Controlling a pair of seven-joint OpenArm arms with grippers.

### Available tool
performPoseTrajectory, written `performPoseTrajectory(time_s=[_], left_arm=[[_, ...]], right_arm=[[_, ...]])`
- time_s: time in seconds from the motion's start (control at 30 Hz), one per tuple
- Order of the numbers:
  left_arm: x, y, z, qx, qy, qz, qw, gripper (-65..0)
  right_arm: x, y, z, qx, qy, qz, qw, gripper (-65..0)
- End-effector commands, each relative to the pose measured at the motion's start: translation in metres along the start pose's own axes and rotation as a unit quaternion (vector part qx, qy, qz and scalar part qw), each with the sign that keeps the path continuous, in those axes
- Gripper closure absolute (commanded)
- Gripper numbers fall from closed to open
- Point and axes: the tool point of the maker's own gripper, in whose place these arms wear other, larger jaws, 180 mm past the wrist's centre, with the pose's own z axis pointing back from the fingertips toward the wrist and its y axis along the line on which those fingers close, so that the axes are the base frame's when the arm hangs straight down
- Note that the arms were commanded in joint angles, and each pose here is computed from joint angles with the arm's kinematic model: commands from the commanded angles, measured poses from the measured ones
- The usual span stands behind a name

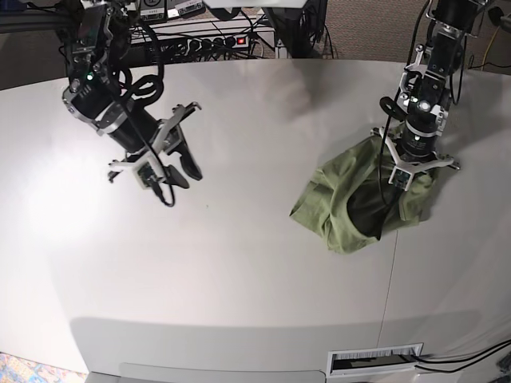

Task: Fold the T-shirt properly
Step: 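Move both grippers onto the bundle's sides and grasp the fabric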

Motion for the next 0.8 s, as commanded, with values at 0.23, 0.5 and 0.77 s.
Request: performPoseTrajectory(time_s=[0.23, 0.5, 0.77], left_arm=[[0.01, -0.093, 0.013, -0.187, -0.012, 0.018, 0.982, 0.0], [0.02, -0.127, 0.018, -0.218, -0.026, 0.048, 0.974, 0.0], [0.043, -0.11, 0.012, -0.184, -0.05, 0.058, 0.98, 0.0]], right_arm=[[0.008, 0.01, -0.06, 0.025, 0.001, 0.029, 0.9993, 0.0], [0.012, 0.004, -0.085, 0.048, 0.004, 0.015, 0.9987, 0.0], [-0.032, 0.017, -0.107, 0.08, 0.04, -0.026, 0.9957, 0.0]])
